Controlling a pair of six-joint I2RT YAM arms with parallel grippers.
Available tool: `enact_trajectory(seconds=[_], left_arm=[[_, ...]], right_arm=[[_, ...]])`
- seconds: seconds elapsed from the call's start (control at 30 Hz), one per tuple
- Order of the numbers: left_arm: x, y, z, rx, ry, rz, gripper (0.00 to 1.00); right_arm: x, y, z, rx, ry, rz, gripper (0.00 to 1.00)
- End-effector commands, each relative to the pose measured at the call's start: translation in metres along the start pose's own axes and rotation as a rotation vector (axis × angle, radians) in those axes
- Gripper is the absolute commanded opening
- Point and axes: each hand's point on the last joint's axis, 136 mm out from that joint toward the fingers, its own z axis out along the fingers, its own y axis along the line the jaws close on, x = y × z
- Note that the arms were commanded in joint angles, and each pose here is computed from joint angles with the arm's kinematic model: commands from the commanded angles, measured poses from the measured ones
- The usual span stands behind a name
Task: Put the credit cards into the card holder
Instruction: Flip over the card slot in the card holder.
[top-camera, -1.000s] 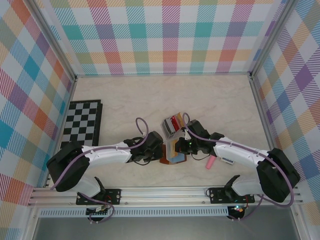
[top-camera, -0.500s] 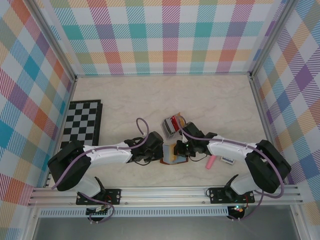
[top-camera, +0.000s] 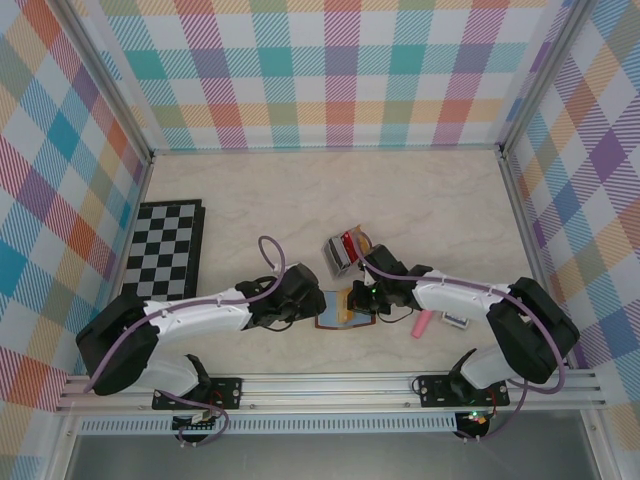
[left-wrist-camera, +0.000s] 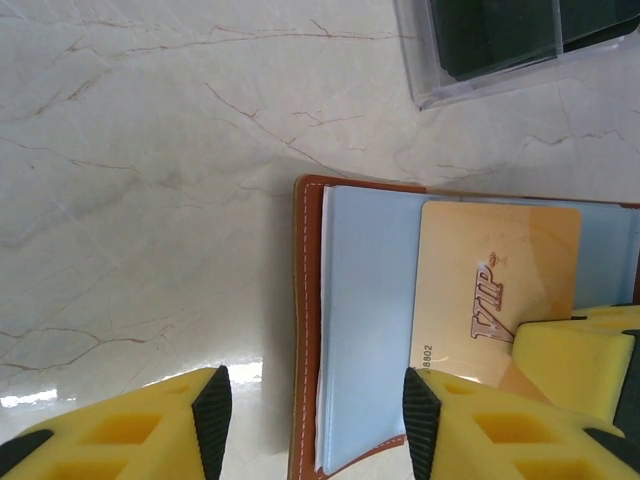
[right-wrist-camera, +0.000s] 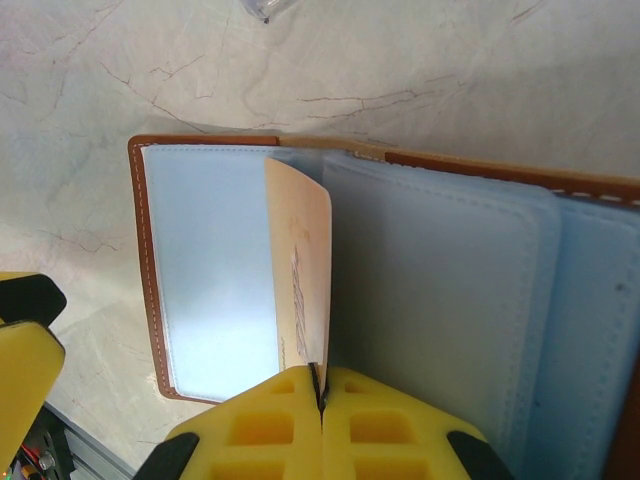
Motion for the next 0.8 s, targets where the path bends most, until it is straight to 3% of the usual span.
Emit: enact_trajectory(seconds=[0.0, 0.47, 0.77], left_arm=[[0.0, 0.001, 0.008, -0.014, 0.01, 0.031, 0.49], [0.013, 0.002, 0.039, -0.063, 0.088, 0.072, 0.22], [0.019, 0.008, 0.043, -0.082, 0.111, 0.082, 0.18]], right_arm=[[0.007, -0.019, 0.006, 0.08, 0.015, 0.025, 0.05], [-0.003, -0.005, -0.013, 0.027, -0.039, 0.022, 0.06], [-0.004, -0.007, -0.016, -0.003, -0.051, 0.016, 0.06]])
